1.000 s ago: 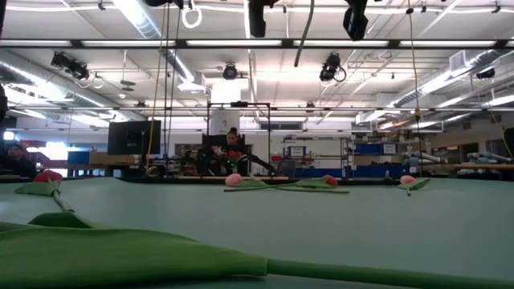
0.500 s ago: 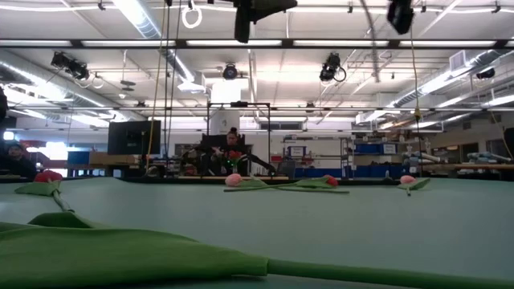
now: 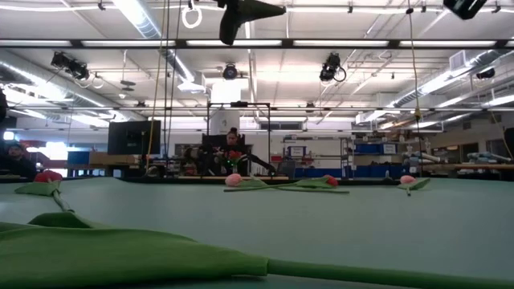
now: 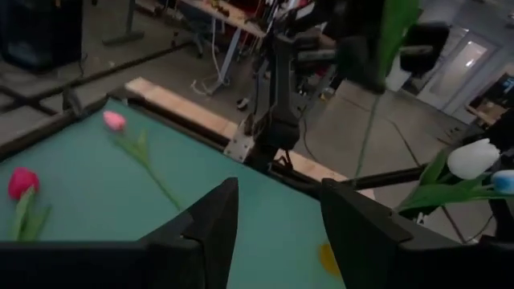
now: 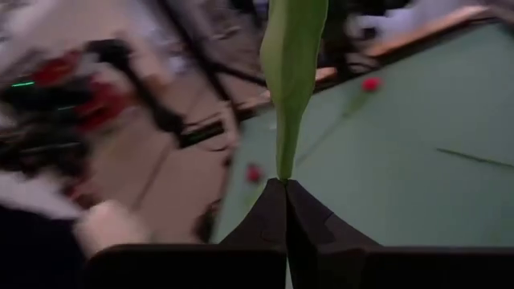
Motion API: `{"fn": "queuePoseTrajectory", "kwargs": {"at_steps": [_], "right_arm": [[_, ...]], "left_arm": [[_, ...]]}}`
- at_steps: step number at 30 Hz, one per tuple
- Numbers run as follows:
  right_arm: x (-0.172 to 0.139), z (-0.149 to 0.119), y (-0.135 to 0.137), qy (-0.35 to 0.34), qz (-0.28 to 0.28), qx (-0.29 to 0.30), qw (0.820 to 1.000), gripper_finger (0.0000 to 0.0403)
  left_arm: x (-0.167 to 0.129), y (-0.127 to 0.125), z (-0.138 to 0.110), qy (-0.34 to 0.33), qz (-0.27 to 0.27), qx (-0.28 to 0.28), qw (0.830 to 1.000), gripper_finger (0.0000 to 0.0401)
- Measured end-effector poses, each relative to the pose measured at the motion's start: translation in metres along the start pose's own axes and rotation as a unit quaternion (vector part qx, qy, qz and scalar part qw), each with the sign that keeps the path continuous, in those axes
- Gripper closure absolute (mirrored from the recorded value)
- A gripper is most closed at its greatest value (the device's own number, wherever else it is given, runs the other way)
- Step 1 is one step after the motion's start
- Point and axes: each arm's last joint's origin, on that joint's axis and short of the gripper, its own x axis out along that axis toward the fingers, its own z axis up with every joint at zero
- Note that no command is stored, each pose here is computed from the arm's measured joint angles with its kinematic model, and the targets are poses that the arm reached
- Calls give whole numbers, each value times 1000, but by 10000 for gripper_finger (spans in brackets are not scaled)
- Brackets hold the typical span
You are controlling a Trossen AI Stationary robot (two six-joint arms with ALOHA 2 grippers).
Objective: Sort flowers into vase by color
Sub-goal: Put the top dark red tulip into the yellow flower vase
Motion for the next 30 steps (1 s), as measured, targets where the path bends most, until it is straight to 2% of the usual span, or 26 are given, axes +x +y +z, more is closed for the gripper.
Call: {"fn": "queuePoseTrajectory", "kwargs": {"at_steps": [4, 8, 12, 20, 26, 30], "right_arm": [[-9, -3, 5, 15, 63, -2, 998, 402], [-7, -11, 7, 53, 102, -20, 993, 403], [0, -22, 7, 75, 116, -40, 990, 403], [17, -41, 12, 58, 162, -60, 983, 403], [18, -48, 15, 64, 166, -66, 982, 403], [20, -52, 19, 70, 162, -93, 980, 403]], "left_arm": [[0, 1, -2, 9, 5, -15, 1000, 218], [0, 1, -2, 10, 6, -11, 1000, 218], [0, 3, -4, 20, 11, -3, 1000, 218], [0, 5, -8, 37, 29, 0, 999, 218], [1, 11, -5, 28, 46, -5, 999, 218], [1, 16, -2, 24, 53, -9, 998, 218]]}}
